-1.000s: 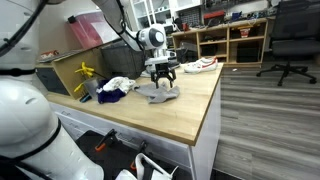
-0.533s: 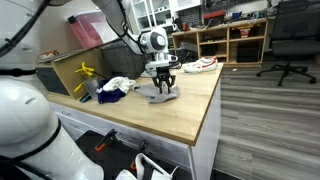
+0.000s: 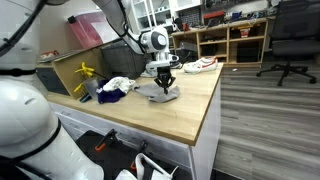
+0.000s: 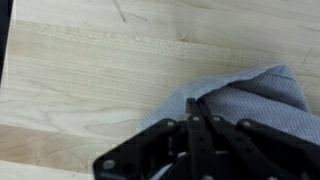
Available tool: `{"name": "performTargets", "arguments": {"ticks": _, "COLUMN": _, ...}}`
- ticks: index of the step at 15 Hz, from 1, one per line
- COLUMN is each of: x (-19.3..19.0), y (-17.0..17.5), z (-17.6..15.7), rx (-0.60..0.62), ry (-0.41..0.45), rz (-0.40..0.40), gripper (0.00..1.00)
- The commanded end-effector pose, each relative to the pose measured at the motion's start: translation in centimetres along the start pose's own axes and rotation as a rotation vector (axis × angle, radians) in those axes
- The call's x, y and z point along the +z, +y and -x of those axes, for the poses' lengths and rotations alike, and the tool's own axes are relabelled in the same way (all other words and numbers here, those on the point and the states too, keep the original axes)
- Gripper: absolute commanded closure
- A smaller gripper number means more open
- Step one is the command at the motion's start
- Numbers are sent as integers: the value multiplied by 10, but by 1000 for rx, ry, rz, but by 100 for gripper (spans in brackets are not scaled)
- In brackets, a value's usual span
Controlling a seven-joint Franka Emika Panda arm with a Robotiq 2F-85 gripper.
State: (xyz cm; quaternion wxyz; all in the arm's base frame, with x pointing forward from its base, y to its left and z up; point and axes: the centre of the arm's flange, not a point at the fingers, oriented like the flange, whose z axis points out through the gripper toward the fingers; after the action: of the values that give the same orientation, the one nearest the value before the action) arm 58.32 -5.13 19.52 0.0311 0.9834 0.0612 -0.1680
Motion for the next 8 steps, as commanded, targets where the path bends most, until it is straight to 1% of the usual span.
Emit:
{"name": "performTargets", "arguments": {"ticks": 1, "x": -12, "y": 1, "z": 26, "rx": 12, "ry": 4, "rz": 0, "gripper": 100}}
{"name": "performTargets", "arguments": {"ticks": 5, "x": -10, "y": 12, "z": 55, "rx": 31, "ry": -32, "rz": 21, "gripper": 100}}
{"name": "performTargets", "arguments": {"ticks": 8, "x": -2, "y": 37, "z": 85, "rx": 84, "ry": -72, "rz": 49, "gripper": 100}}
